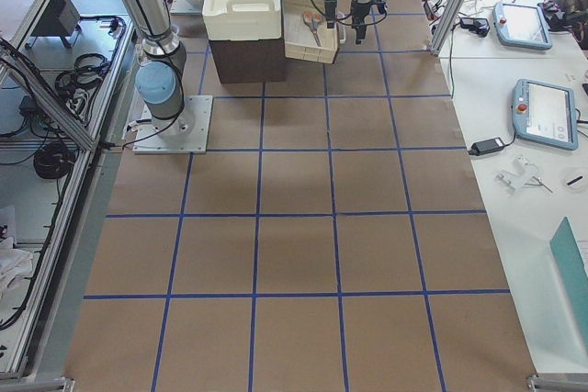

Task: Put scissors in drawer and close it
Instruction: 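Move the left gripper over the drawer's front edge, then push the drawer front with the left gripper toward the cabinet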

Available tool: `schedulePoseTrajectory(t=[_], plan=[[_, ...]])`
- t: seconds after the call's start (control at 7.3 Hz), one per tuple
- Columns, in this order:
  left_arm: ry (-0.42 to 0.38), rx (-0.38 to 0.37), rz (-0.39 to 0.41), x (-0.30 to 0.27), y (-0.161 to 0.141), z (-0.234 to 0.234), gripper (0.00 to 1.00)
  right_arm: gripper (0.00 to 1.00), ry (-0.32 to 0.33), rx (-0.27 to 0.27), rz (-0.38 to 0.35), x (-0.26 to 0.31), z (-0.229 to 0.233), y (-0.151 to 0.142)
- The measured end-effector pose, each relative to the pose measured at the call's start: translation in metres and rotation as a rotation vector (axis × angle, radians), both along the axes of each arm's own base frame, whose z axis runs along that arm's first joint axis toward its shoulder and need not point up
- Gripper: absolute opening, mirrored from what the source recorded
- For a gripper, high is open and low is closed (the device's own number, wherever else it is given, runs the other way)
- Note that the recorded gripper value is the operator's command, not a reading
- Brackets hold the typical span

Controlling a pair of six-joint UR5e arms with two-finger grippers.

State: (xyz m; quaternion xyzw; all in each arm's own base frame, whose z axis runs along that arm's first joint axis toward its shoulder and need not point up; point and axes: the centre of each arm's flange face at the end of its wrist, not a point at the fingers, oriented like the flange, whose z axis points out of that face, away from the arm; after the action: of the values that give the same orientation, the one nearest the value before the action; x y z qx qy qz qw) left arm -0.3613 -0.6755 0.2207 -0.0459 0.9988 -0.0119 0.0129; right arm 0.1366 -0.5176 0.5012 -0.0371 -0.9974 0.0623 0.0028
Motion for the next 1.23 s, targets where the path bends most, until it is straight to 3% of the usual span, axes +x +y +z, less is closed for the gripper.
schedulePoseTrajectory(t=[0.55, 1.23], plan=[[-0.007, 0.086, -0.019, 0.000, 0.008, -0.014, 1.00, 1.00, -0.002, -0.008, -0.009, 0.003, 0.004, 0.004], [0.008, 0.119, -0.018, -0.001, 0.013, -0.013, 1.00, 1.00, -0.006, -0.007, -0.006, 0.004, 0.007, 0.007]])
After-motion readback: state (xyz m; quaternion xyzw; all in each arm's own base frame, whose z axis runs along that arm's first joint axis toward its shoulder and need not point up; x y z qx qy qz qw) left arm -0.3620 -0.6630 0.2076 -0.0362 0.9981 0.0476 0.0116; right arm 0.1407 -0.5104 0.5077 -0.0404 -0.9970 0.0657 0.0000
